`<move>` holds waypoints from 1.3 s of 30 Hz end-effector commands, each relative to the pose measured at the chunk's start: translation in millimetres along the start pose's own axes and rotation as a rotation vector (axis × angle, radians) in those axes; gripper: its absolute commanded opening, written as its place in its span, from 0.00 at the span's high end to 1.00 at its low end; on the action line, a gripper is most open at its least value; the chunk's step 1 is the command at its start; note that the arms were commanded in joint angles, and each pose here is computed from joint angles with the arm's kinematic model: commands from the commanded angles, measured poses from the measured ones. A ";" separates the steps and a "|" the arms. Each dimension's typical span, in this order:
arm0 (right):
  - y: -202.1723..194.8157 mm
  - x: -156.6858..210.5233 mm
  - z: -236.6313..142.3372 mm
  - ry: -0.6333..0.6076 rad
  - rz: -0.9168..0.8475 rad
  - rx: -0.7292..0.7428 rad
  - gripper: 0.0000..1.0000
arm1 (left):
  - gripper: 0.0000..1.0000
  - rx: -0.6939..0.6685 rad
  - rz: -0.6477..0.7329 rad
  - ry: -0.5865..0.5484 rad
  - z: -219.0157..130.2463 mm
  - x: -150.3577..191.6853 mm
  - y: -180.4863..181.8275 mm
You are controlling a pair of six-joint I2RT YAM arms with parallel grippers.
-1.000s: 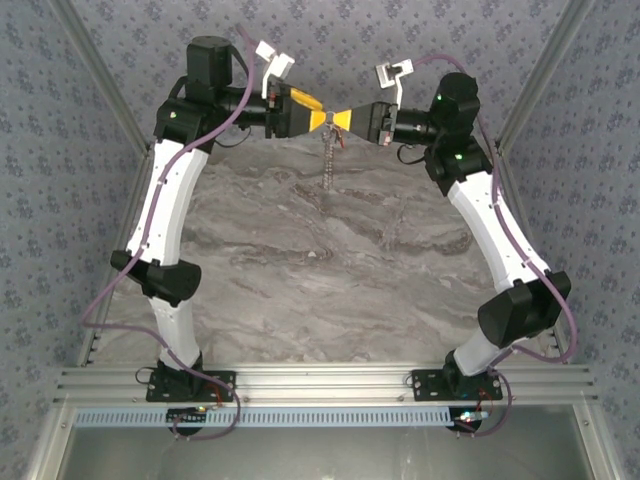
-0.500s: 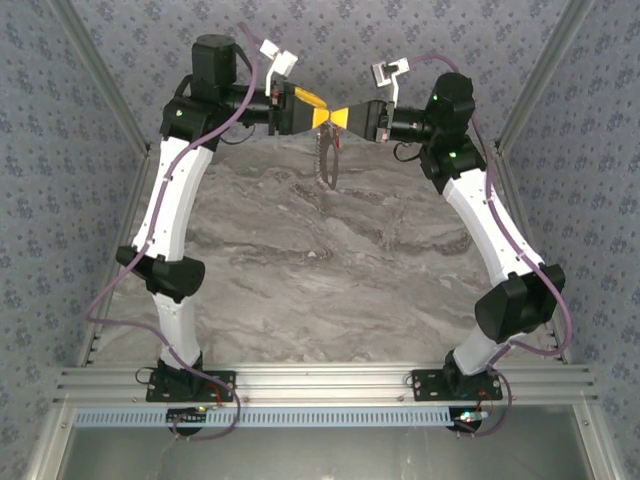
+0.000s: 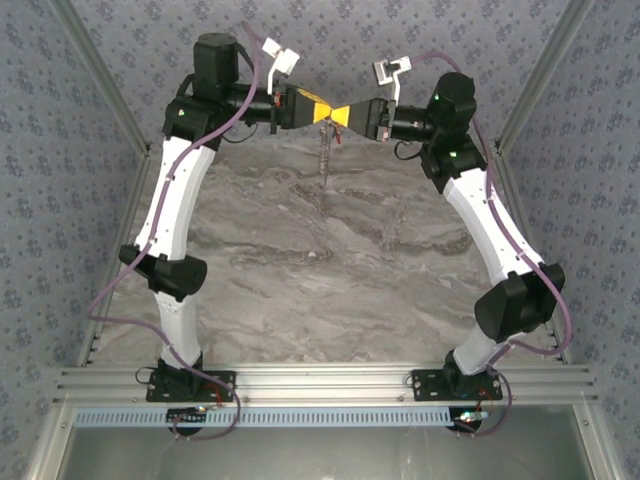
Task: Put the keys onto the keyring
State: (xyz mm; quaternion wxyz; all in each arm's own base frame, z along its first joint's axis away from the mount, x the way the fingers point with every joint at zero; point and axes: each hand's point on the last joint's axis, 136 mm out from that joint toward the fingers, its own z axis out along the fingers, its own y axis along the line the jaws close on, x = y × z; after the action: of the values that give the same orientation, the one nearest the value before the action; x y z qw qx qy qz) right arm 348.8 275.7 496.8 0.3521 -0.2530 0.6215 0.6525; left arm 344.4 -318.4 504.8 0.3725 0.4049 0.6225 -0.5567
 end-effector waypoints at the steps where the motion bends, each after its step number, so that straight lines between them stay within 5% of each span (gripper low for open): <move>1: 16.2 -10.9 -6.4 -0.015 -0.049 -0.017 0.95 | 1.00 0.033 0.060 -0.021 4.3 -10.2 -13.4; 6: 9.6 -35.7 -45.6 -0.136 -0.063 0.056 0.66 | 1.00 -0.032 0.092 -0.053 3.2 -21.3 -14.3; 19: 20.6 -44.8 -55.8 -0.247 -0.087 0.075 0.51 | 1.00 -0.140 0.183 -0.187 10.1 -58.2 -20.9; 29: 16.6 -39.7 -39.0 -0.235 -0.075 0.049 0.46 | 1.00 -0.106 0.178 -0.245 16.8 -71.9 -28.8; 39: 12.6 -33.8 -26.6 -0.211 -0.062 0.030 0.60 | 1.00 -0.096 0.173 -0.248 16.0 -73.1 -33.2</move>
State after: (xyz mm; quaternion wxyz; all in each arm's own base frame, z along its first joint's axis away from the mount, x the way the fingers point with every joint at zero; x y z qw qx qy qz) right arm 359.1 239.7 524.1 0.4329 -0.1859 0.5926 0.6534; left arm 356.6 -347.5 558.6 0.4872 0.3586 0.5907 -0.5340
